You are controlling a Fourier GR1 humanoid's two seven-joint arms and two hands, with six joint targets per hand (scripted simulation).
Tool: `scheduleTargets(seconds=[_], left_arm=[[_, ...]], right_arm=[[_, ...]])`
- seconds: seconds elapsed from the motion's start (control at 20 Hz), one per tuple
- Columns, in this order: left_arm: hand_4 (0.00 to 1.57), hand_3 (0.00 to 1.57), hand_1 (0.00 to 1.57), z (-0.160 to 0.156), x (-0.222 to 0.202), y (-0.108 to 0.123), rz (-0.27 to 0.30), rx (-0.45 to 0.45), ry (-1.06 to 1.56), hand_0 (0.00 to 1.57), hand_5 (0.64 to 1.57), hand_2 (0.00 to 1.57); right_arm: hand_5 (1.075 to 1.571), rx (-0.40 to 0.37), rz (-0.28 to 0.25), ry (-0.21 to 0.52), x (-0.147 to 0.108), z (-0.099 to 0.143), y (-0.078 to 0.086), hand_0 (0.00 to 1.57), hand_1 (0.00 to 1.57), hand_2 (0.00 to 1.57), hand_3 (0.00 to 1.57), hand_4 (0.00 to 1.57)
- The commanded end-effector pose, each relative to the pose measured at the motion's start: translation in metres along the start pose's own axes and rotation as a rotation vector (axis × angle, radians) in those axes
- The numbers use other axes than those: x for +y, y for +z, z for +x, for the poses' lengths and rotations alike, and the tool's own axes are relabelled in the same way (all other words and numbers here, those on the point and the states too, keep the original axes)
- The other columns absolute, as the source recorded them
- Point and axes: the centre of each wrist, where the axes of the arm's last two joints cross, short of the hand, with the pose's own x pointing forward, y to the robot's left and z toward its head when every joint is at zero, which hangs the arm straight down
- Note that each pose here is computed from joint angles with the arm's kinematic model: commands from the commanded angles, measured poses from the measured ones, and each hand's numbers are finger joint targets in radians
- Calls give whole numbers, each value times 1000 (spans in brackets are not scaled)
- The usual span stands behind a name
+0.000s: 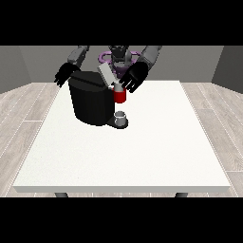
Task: Insert the coffee pod into the coffee machine and close the lid
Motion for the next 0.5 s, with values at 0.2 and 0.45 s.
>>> scheduleTargets(seconds=[0.2,0.45], left_arm=[[450,1020,1152,3,-15,-1,-27,-22,-23,1152,1571,1178],[393,937,1056,-7,-5,4,-19,-17,-51,1056,1571,1108]], right_arm=[[1571,11,-28,8,5,5,-5,0,0,0,0,403],[1571,7,-47,8,-11,-18,9,0,0,0,0,380]])
